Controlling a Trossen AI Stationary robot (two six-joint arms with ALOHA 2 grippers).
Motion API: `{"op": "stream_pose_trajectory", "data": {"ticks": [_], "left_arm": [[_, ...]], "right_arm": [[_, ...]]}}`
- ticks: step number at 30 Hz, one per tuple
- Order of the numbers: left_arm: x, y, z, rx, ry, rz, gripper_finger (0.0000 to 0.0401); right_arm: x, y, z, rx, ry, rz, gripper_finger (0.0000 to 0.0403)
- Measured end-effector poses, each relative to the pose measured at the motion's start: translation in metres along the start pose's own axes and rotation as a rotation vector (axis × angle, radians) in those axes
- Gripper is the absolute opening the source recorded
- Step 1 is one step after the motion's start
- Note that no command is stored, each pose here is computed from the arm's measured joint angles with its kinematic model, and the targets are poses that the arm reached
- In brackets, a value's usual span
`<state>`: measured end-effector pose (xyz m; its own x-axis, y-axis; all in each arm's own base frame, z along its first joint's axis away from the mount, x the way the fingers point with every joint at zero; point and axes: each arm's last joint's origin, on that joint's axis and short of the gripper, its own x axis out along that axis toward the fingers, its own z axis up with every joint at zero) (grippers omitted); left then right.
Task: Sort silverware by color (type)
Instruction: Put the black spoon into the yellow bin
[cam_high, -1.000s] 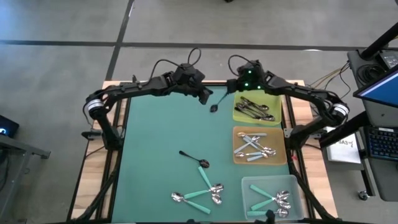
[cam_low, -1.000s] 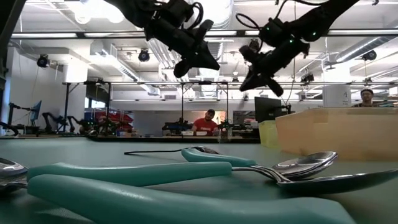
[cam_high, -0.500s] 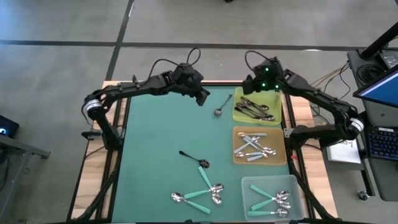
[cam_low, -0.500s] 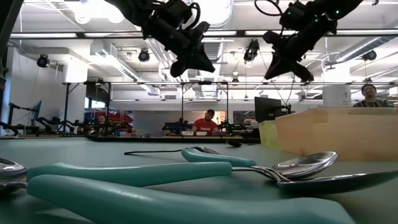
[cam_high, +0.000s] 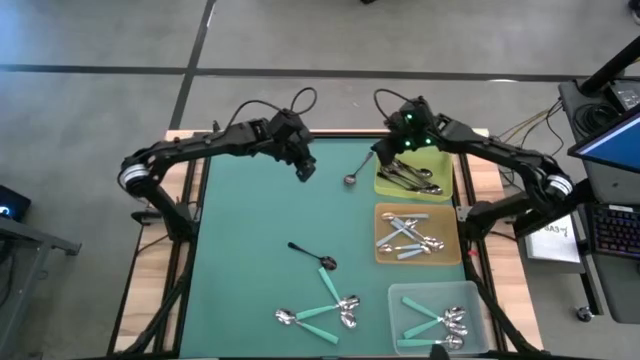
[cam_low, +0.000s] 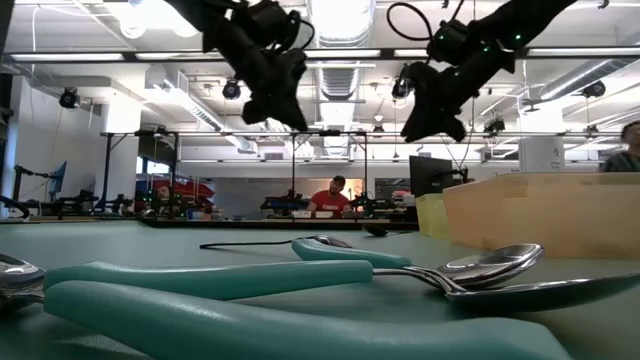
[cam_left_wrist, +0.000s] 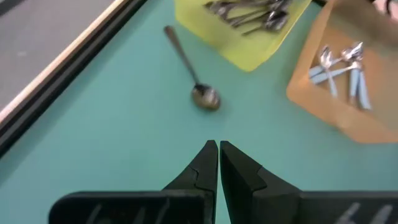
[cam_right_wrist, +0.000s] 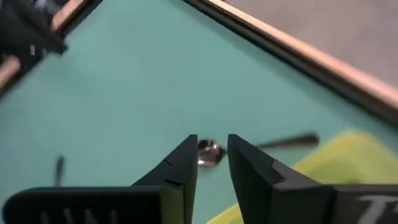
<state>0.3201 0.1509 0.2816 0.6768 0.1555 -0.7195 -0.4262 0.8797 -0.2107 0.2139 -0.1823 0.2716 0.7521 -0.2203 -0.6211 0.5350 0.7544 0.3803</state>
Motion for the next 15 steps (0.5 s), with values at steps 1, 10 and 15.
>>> {"op": "stream_pose_trajectory", "data": {"ticks": [1, 10, 15], "left_arm": [[-0.001, 0.001, -0.005, -0.010, 0.004, 0.009, 0.0000], [-0.026, 0.007, -0.052, -0.158, -0.025, 0.122, 0.0000], [-0.046, 0.008, -0.080, -0.274, -0.091, 0.129, 0.0000]], "right_arm": [[0.003, 0.001, 0.002, -0.070, 0.001, 0.004, 0.0086], [0.052, 0.009, 0.018, -0.663, 0.104, 0.049, 0.0086], [0.085, 0.003, 0.017, -0.764, 0.298, 0.037, 0.0084]]}}
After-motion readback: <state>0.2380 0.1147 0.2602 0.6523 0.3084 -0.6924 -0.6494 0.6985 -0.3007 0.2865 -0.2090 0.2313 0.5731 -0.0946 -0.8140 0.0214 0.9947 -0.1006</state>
